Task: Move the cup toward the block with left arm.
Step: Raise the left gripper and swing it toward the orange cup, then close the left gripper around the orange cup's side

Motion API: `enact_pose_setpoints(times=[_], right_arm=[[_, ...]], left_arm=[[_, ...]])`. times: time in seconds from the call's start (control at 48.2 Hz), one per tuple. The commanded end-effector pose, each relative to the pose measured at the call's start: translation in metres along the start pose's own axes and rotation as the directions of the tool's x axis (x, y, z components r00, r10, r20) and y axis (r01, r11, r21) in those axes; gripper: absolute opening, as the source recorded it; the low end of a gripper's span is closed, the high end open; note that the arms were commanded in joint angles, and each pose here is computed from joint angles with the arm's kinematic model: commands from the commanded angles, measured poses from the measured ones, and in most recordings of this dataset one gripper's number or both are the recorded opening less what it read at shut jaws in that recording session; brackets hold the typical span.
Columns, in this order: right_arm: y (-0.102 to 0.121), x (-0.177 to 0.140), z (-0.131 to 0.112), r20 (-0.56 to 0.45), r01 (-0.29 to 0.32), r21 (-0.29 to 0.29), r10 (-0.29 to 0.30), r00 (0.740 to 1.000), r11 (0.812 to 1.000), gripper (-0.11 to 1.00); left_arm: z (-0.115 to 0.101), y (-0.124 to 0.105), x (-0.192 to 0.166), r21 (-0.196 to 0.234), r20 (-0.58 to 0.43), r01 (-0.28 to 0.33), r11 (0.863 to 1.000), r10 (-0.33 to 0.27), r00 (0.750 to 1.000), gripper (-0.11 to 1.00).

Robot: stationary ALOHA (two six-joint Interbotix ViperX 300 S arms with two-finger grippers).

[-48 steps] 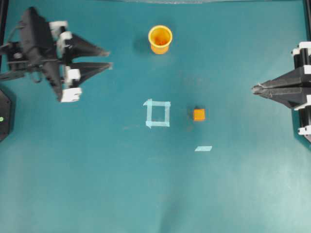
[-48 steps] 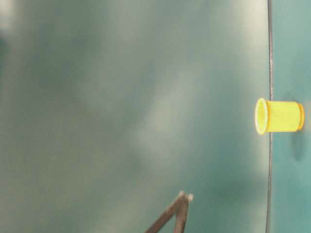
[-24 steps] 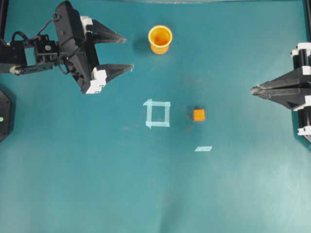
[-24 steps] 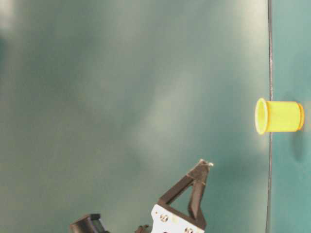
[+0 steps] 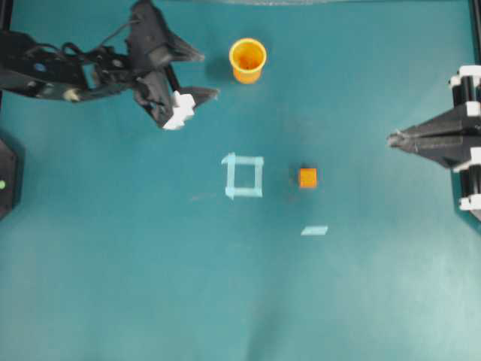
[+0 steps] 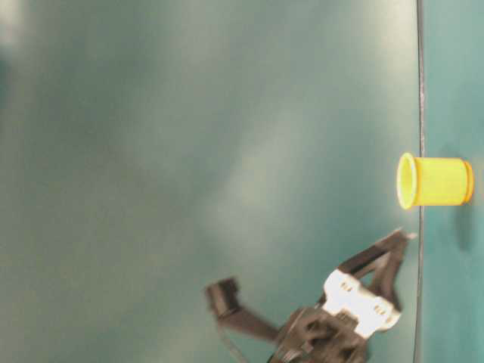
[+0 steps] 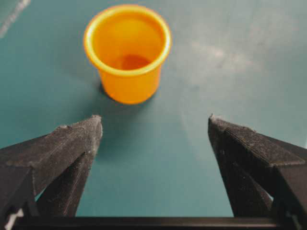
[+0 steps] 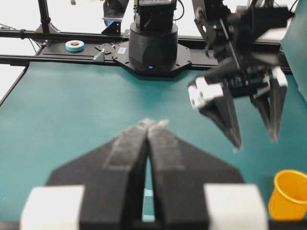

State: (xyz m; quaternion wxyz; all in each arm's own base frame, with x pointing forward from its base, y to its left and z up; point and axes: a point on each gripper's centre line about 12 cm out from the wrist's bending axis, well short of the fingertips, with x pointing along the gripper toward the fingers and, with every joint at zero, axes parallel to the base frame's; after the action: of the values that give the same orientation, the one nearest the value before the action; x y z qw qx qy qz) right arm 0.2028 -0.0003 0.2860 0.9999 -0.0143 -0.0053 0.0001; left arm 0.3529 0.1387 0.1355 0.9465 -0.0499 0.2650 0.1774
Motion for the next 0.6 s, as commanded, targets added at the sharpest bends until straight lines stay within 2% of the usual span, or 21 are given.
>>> enact_pose_setpoints(times=[0.0, 0.581], right_arm=[[0.000, 0.003, 0.012, 0.029, 0.000, -0.002, 0.000, 1.000, 1.000, 0.00], [0.000, 0.004, 0.011, 0.023, 0.000, -0.002, 0.000, 1.000, 1.000, 0.00]], left_arm=[[0.010, 0.001, 0.011, -0.001, 0.025, -0.001, 1.000, 0.001, 1.000, 0.86], [0.007, 0.004, 0.055, -0.009, -0.006, -0.007, 1.000, 0.006, 1.000, 0.86]])
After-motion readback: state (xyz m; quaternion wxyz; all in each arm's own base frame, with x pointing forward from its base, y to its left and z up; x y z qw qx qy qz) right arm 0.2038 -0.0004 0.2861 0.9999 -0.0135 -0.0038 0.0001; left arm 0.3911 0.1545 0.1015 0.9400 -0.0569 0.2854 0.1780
